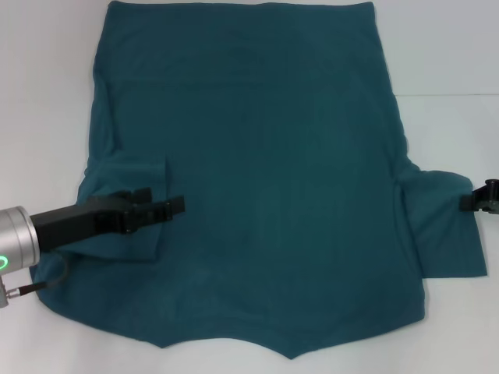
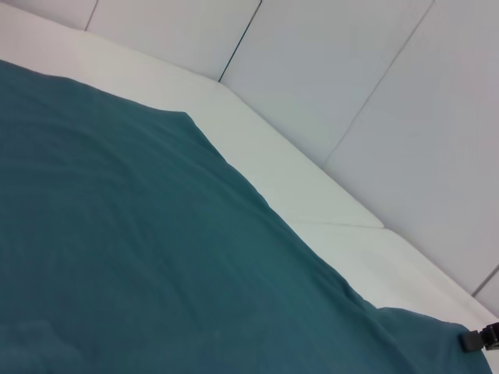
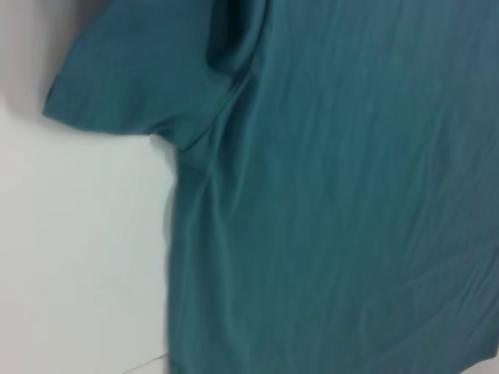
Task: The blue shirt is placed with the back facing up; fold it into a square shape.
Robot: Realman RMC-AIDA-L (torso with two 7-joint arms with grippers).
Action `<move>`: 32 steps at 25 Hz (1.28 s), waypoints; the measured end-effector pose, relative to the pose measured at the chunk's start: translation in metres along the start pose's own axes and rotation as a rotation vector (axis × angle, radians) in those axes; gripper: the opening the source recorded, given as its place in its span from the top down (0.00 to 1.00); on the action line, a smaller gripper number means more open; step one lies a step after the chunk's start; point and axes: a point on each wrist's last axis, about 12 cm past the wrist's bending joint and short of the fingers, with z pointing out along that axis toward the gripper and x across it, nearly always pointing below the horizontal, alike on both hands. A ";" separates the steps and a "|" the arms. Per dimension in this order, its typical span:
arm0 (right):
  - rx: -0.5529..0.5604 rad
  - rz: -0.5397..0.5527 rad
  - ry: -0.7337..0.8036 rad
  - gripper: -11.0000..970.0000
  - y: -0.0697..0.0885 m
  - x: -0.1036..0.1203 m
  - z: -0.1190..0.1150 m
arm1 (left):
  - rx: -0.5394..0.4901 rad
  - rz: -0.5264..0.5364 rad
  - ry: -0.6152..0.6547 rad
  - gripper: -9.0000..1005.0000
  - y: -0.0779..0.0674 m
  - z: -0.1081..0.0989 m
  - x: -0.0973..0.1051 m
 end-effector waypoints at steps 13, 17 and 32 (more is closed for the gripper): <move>0.056 0.031 0.002 0.97 -0.010 -0.010 -0.014 | -0.001 -0.003 -0.006 0.13 0.000 -0.001 -0.001; 0.064 0.024 -0.005 0.97 -0.010 -0.018 -0.018 | 0.000 -0.006 -0.007 0.13 0.000 -0.001 -0.001; 0.067 -0.052 0.018 0.96 0.008 -0.050 -0.034 | 0.002 -0.010 -0.010 0.13 0.000 -0.001 -0.001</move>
